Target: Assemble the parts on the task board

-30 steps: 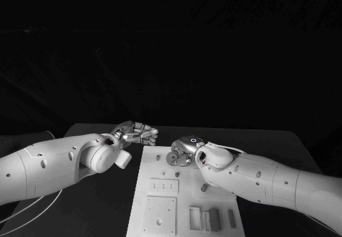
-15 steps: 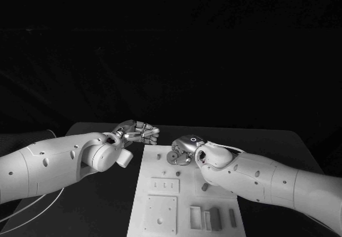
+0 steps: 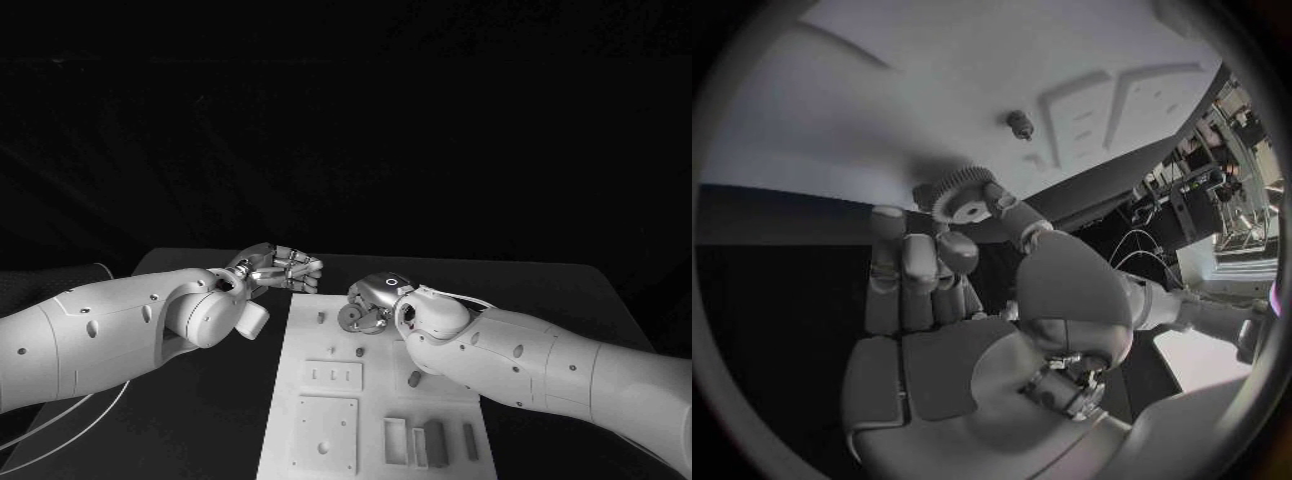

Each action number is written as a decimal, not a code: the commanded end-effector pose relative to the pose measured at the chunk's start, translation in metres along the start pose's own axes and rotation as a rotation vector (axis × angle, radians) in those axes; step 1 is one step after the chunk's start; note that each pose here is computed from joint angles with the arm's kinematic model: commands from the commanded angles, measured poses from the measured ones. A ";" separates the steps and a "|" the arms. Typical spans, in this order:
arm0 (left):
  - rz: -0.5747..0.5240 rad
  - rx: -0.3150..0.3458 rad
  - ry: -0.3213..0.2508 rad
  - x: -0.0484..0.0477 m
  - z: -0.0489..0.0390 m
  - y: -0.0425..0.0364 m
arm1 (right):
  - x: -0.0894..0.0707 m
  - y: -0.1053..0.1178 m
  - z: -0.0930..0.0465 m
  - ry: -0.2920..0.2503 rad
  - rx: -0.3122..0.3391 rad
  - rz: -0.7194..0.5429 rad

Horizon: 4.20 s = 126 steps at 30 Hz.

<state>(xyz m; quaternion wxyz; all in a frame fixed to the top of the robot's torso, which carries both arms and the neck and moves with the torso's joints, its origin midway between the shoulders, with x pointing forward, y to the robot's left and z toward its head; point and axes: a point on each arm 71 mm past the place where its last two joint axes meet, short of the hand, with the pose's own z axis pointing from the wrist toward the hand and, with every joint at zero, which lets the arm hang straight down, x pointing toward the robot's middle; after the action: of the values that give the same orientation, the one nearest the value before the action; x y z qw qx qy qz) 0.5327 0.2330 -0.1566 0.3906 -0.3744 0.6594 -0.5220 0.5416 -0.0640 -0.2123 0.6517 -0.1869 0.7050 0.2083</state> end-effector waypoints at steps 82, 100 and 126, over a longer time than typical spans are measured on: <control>-0.003 0.011 0.002 0.0002 -0.0003 -0.0017 | 0.010 -0.001 -0.005 0.021 -0.006 -0.022; -0.003 0.012 0.003 0.0004 -0.0003 -0.0018 | 0.015 0.002 -0.006 0.030 -0.007 -0.041; -0.003 0.011 0.001 -0.0003 -0.0004 -0.0017 | 0.013 0.001 -0.008 -0.001 -0.003 -0.037</control>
<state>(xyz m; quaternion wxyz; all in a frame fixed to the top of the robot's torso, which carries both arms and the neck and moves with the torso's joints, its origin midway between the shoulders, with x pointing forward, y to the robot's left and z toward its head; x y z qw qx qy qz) 0.5326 0.2344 -0.1565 0.3912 -0.3752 0.6590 -0.5214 0.5341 -0.0663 -0.2217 0.6552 -0.1958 0.7005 0.2042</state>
